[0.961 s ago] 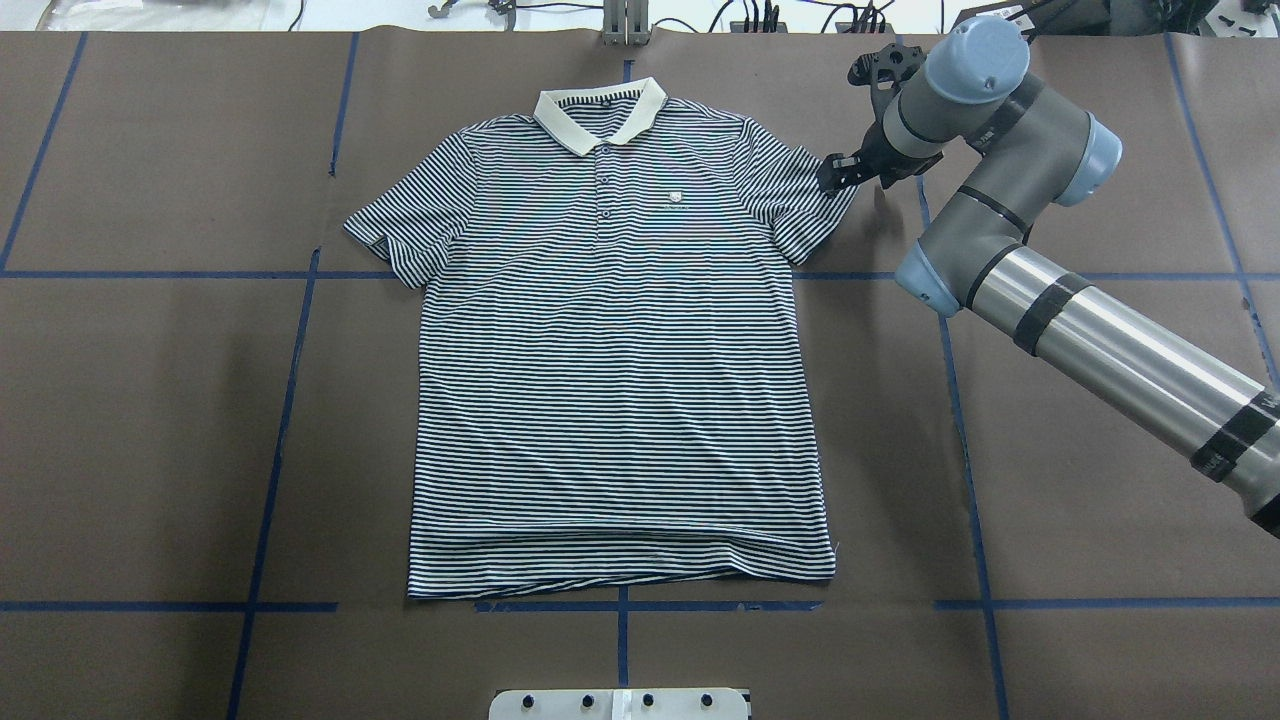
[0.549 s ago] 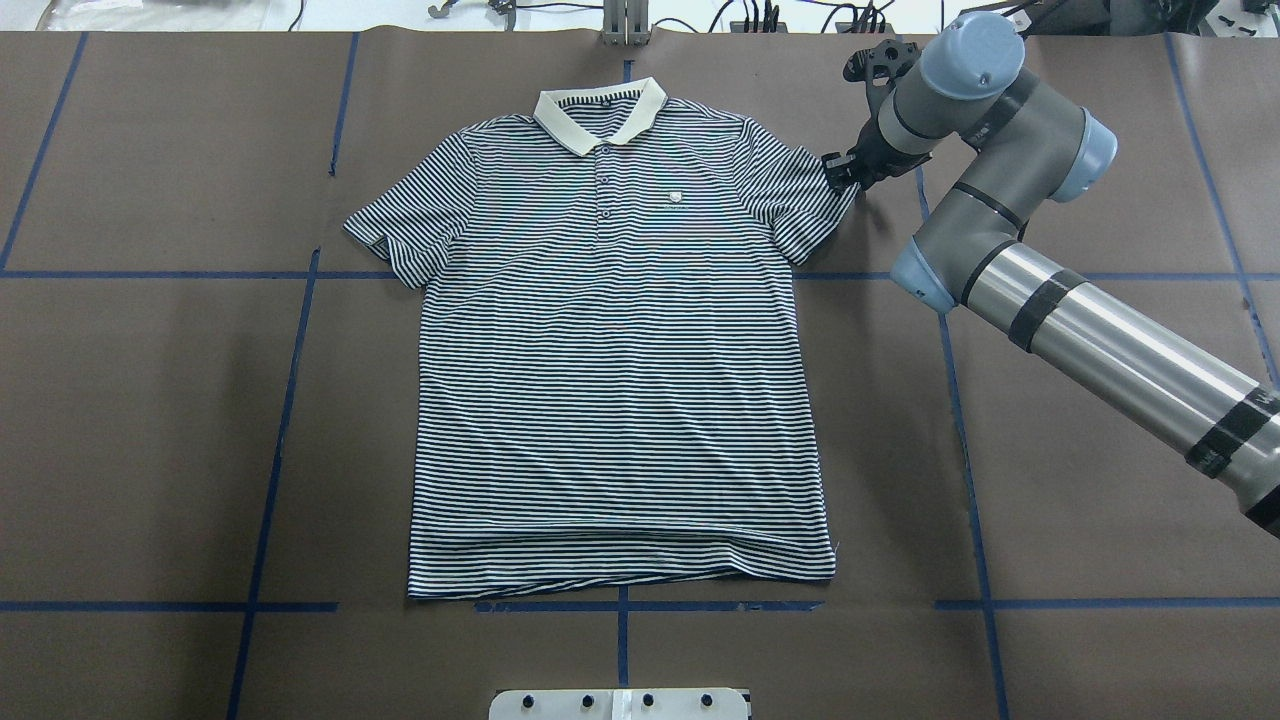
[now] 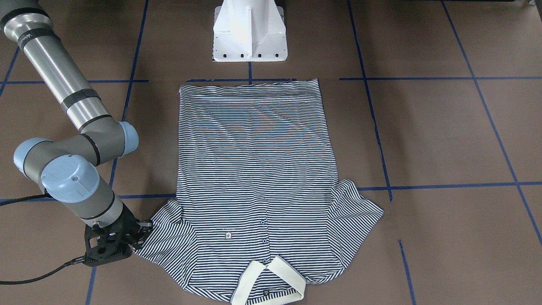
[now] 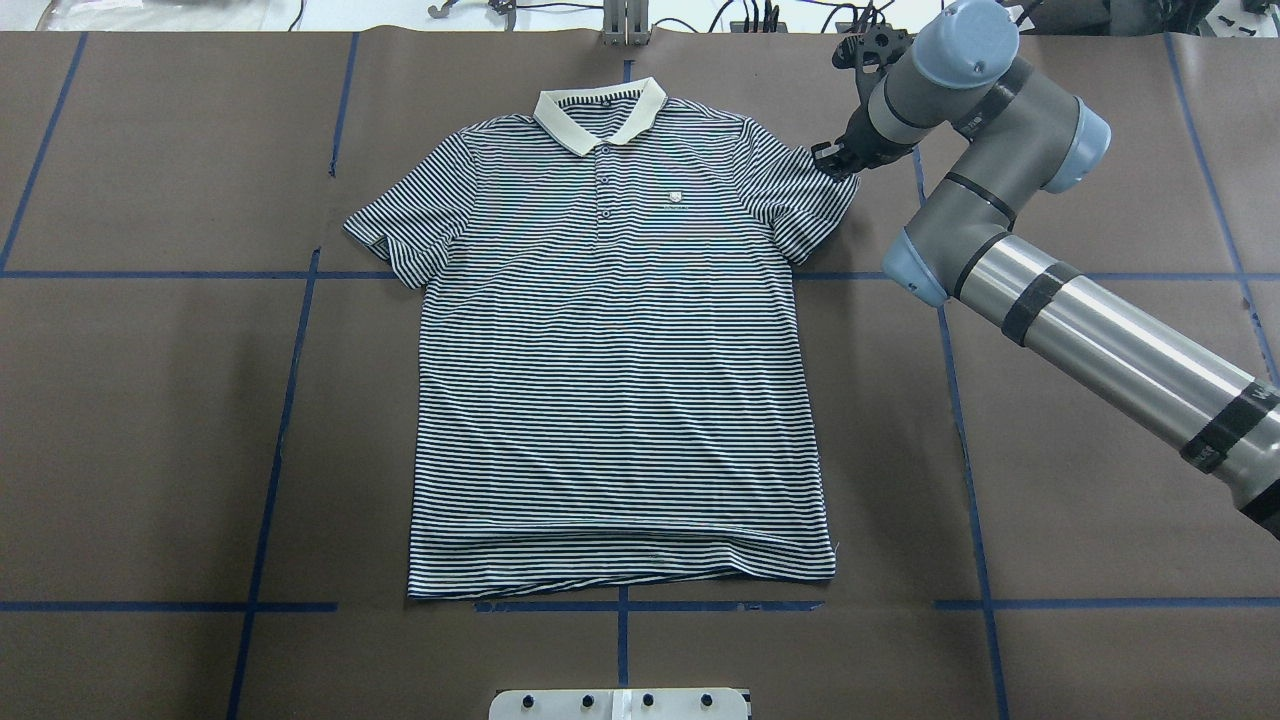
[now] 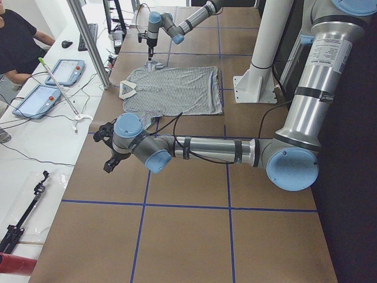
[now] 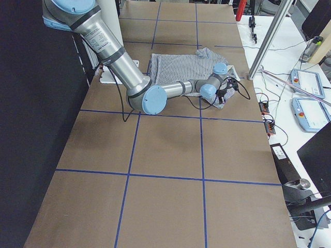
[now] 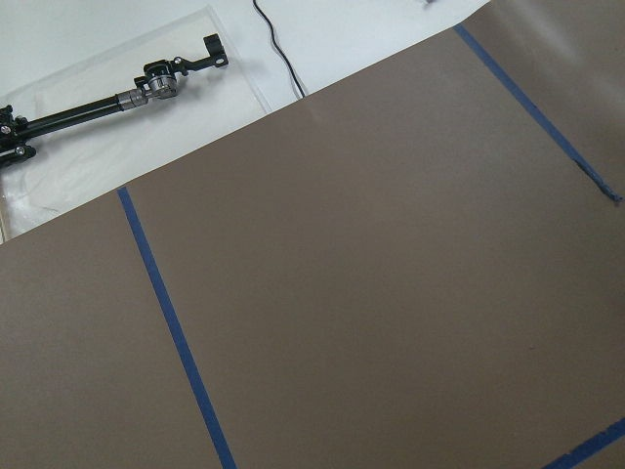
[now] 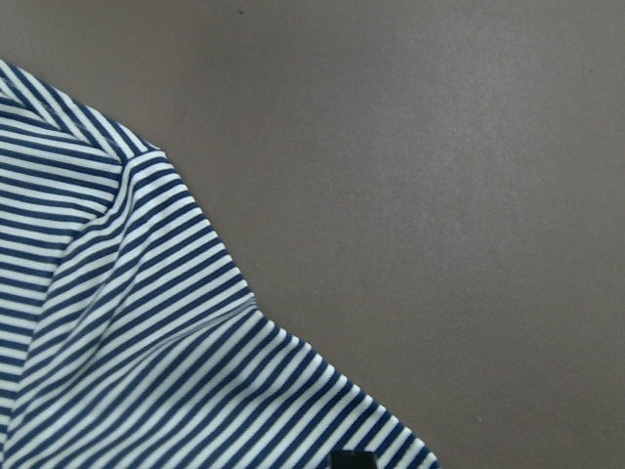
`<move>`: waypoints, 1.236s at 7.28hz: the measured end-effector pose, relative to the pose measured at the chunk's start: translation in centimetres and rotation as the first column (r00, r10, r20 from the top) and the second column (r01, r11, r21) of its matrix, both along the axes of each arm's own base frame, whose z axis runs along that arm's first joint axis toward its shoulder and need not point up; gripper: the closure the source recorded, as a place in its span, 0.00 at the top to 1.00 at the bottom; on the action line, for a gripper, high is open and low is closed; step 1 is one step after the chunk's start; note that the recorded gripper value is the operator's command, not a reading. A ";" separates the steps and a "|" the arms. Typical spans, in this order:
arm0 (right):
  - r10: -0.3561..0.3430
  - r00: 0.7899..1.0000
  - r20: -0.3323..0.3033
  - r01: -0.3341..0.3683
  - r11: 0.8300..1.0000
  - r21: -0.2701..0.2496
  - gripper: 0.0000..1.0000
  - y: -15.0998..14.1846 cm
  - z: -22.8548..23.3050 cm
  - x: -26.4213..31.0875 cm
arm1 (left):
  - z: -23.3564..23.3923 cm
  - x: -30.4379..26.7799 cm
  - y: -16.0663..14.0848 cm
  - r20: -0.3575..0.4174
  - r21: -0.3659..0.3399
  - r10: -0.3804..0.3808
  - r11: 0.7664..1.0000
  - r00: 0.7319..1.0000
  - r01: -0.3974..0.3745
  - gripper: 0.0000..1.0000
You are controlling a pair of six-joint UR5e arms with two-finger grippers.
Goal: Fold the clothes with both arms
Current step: 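Move the right gripper over the shirt's shoulder and sleeve nearest it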
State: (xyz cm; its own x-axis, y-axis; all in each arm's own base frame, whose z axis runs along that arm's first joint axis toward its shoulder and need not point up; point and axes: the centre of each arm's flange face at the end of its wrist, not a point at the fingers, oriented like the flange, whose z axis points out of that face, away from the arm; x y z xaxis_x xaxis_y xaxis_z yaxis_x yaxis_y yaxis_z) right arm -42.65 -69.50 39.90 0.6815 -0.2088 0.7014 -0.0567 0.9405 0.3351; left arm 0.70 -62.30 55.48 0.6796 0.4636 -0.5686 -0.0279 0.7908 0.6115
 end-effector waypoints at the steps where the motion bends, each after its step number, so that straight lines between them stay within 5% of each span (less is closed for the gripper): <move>1: -0.001 1.000 0.005 0.001 1.000 0.005 0.23 0.2 -0.2 0.1 | -0.2 0.1 0.1 -0.011 0.001 0.008 1.000 1.000 -0.008 1.00; 3: -0.004 1.000 -0.017 0.004 1.000 -0.008 0.67 0.3 0.8 0.2 | -0.2 0.2 0.2 -0.022 -0.002 0.017 1.000 1.000 -0.017 1.00; 4: -0.001 0.999 -0.033 0.000 1.000 -0.010 0.71 0.2 1.2 0.3 | -0.1 0.2 0.3 -0.023 -0.004 0.018 1.000 1.000 -0.018 1.00; 8: 0.011 0.998 -0.068 -0.012 1.000 -0.020 0.59 -0.3 2.3 0.3 | -0.2 0.2 0.4 -0.024 -0.002 0.019 1.000 1.000 -0.019 1.00; 9: 0.011 0.997 -0.071 -0.013 1.000 -0.023 0.26 -0.3 2.5 0.2 | -0.3 0.2 0.4 -0.024 -0.001 0.019 1.000 1.000 -0.019 1.00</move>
State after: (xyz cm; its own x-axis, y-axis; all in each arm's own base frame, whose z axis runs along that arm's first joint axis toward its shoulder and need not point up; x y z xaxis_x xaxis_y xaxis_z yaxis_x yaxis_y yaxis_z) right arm -42.43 -69.78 42.39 0.7319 -0.1847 0.6559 -0.0446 0.9475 0.3167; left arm 0.87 -61.88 55.19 0.6567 0.4758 -0.5851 -0.0280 0.7907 0.6115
